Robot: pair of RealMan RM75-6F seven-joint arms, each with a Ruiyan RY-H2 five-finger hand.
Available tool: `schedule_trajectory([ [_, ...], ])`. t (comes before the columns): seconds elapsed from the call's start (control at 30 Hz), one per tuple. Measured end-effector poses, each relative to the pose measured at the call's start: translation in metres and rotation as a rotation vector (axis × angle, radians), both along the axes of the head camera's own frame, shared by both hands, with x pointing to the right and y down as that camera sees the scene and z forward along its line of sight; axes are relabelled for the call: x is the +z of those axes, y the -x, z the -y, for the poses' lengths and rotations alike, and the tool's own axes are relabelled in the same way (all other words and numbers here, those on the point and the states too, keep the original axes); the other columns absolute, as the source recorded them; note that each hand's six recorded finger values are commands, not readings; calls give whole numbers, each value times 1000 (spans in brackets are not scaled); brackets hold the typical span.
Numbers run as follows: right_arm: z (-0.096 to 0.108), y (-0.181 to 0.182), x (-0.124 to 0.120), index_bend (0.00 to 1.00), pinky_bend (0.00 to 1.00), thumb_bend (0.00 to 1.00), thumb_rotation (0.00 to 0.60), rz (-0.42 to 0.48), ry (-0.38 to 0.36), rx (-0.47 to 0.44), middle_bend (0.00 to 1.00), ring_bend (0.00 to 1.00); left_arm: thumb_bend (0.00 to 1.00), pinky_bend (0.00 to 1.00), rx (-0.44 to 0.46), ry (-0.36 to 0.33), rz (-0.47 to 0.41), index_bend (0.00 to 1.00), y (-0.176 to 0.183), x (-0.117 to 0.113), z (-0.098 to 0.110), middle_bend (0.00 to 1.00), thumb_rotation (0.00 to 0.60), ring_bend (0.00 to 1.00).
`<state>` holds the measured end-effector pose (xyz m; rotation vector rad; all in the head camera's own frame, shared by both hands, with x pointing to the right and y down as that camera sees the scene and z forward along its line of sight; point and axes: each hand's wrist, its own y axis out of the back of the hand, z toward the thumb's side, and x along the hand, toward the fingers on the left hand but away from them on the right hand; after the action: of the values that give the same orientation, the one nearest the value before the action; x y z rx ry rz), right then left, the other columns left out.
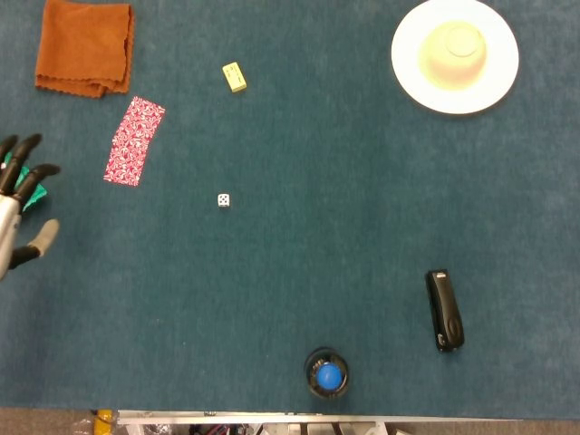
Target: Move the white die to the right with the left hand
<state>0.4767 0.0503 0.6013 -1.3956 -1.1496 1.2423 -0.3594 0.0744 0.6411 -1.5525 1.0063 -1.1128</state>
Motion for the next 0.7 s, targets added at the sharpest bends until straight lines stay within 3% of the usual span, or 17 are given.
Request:
schedule_trajectory([
  [0.7, 31, 27, -1, 476, 210, 0, 600, 4, -14, -59, 293, 193, 272, 331, 254, 30, -86, 286, -90, 29, 29, 102, 600, 75],
])
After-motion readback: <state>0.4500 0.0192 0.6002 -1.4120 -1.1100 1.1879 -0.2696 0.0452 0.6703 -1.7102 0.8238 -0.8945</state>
